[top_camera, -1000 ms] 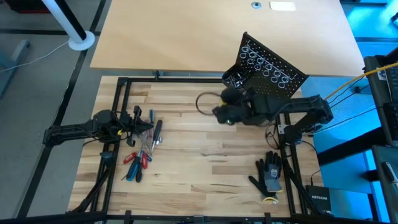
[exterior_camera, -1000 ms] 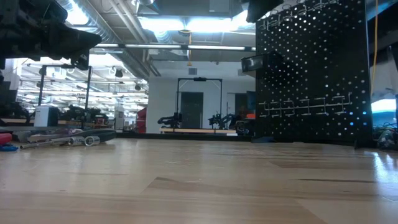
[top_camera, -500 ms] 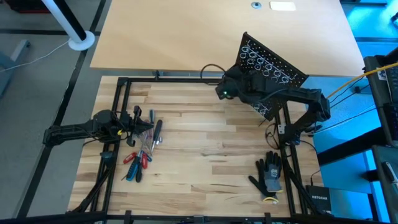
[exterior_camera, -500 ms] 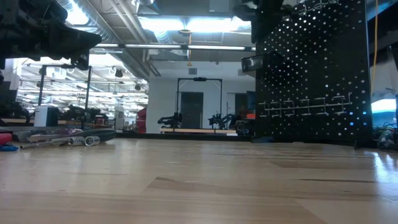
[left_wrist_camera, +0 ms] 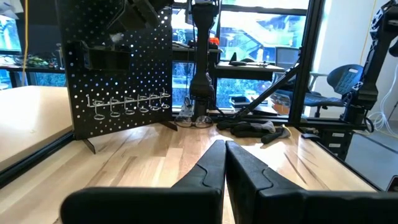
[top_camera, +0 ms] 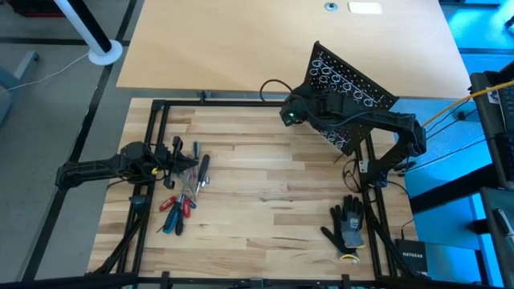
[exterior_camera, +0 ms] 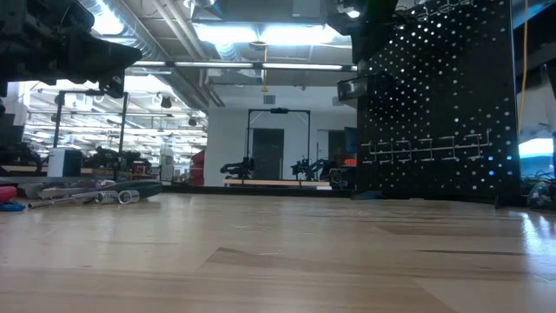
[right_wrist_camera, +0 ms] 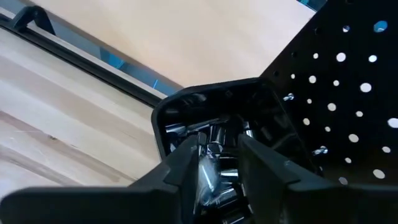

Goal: Hang tools onto peg board
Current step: Put the socket into the black pegboard bin

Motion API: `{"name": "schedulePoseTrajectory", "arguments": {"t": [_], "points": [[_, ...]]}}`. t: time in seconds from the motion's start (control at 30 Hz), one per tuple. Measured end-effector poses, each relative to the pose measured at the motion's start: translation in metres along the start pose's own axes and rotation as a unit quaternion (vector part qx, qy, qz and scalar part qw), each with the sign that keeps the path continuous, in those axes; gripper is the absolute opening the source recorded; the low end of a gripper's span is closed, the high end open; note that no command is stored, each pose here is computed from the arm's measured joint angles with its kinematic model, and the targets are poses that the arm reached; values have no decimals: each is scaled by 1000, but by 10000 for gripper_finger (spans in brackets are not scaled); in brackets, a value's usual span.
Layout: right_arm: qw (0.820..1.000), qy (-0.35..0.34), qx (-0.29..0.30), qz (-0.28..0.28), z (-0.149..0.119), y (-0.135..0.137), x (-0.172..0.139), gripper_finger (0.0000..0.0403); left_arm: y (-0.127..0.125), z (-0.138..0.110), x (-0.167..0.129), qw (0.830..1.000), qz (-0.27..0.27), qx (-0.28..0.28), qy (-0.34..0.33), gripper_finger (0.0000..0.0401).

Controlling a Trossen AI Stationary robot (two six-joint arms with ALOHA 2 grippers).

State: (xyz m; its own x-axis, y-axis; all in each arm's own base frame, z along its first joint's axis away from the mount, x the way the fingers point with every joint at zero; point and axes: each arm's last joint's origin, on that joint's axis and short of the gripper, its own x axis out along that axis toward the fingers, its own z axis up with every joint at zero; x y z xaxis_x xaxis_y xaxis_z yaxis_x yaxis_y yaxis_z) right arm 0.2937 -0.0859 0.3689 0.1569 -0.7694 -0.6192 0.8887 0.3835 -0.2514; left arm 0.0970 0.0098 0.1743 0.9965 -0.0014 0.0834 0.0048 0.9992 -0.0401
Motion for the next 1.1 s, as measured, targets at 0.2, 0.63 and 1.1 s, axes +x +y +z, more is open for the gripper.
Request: {"name": "schedulePoseTrajectory", "arguments": {"t": [0.2,0.63,1.1], "points": [[1000,-4,-2,-5,0,0,0,158,0,0,0,1000,0,0,0,1],[986,-81,-52,136,-11,46,-50,172,0,0,0,1000,0,3,0,1],[945,-70,-201,247,-80,145,-74,172,0,0,0,996,0,-88,0,1]]}}
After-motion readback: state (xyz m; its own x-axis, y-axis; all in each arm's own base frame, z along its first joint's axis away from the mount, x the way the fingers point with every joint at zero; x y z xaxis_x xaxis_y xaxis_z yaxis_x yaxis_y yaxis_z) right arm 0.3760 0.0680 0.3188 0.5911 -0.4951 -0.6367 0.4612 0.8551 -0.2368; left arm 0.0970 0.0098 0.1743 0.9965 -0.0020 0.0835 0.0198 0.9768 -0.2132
